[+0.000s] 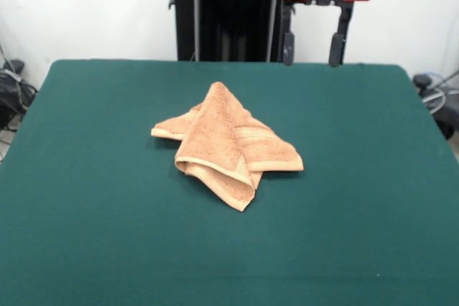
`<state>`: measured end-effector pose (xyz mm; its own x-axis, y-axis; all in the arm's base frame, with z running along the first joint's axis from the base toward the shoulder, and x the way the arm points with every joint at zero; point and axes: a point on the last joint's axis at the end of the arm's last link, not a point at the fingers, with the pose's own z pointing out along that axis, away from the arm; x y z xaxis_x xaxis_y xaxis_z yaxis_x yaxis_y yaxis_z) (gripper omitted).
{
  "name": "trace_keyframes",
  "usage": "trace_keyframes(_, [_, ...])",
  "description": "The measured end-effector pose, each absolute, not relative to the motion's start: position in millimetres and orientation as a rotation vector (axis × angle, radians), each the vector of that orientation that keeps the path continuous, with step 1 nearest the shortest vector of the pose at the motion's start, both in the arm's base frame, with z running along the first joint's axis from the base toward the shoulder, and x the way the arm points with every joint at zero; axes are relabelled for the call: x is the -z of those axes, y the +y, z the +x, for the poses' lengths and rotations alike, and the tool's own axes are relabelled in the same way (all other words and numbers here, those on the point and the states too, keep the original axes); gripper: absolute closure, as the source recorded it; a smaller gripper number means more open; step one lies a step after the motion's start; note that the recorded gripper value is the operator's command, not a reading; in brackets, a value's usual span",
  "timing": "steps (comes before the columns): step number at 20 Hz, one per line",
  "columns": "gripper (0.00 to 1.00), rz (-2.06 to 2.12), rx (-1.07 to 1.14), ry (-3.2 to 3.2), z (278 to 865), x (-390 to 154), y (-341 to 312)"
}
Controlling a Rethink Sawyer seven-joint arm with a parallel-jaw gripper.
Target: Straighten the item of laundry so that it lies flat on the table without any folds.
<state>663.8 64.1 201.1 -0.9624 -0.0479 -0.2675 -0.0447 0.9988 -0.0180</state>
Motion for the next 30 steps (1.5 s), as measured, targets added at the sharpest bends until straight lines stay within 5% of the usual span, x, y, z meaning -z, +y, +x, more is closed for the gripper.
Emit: trace_keyframes(30, [0.00, -0.049, -0.039, 2.777, 739, -198, 56])
